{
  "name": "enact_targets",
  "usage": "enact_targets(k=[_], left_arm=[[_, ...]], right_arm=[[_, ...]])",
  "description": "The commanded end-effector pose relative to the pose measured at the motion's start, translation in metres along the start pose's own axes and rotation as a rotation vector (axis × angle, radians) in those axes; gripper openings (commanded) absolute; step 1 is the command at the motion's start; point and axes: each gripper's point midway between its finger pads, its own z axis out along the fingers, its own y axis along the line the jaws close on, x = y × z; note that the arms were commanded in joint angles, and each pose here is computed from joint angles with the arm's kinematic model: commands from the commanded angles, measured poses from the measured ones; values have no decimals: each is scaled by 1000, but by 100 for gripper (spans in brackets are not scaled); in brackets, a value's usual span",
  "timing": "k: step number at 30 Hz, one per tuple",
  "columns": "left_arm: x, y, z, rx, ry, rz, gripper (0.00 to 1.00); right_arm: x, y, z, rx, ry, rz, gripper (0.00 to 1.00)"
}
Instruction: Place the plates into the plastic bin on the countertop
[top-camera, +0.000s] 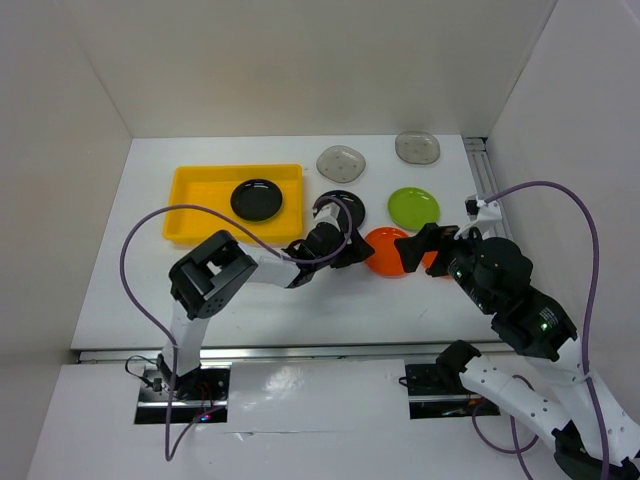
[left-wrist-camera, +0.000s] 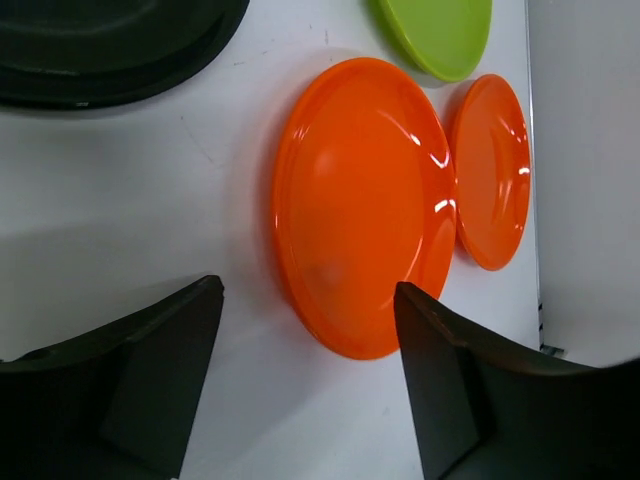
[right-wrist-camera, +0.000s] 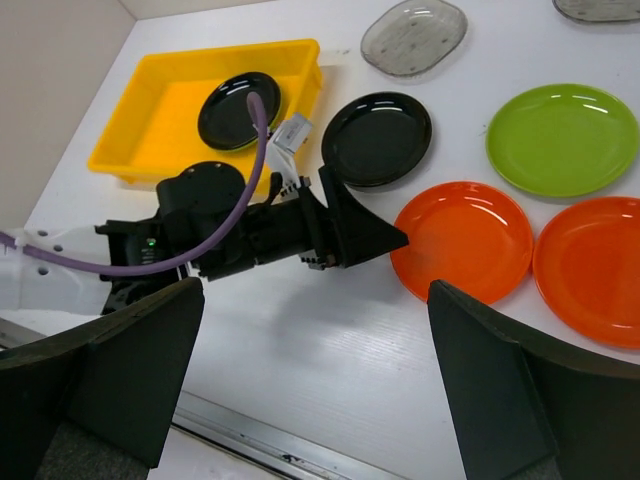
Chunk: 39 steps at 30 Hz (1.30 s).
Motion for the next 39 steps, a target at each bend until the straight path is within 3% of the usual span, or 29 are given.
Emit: enact_targets(k=[1,5,7,8,10,16,18,22,24,27,31,35,39], left_arm=[[28,38,13,-114,77,8,81],[34,49,16,-165,97,-1,69],[29,52,17,-171,89,-15,49],[32,56,18,-179,94,-15,35],[33,62,19,-197,111,-29,19],[34,63,23,-204,114,-38,19],[34,63,23,-205,113,-48,9],[27,52,22,-180,97,-49,6],[25,49,23,-173,92,-49,0],[21,42,10,-152,90,-50,0],[-30,-2,-38,-50,-30,-78,0],[-71,-24,-69,-53,-58,-76,0],[-120,-12,-99,-150,-144,-102,0]], right_arm=[[-6,0,-5,-3,-10,-16,100],[-7,0,-8,-6,-18,-14,100],[-7,1,-8,-15,-15,-14,100],[-9,2,-7,-18,-23,-12,100],[-4,2,-6,-23,-9,-15,100],[3,0,-3,-15,7,-19,100],[3,0,-3,-15,7,-19,100],[6,-3,-1,-3,11,-21,100],[6,-3,-1,-3,11,-21,100],[5,-5,-4,7,7,-21,100],[3,-7,-7,13,-2,-20,100],[6,-8,-6,16,6,-22,100],[9,-7,-1,5,4,-21,100]])
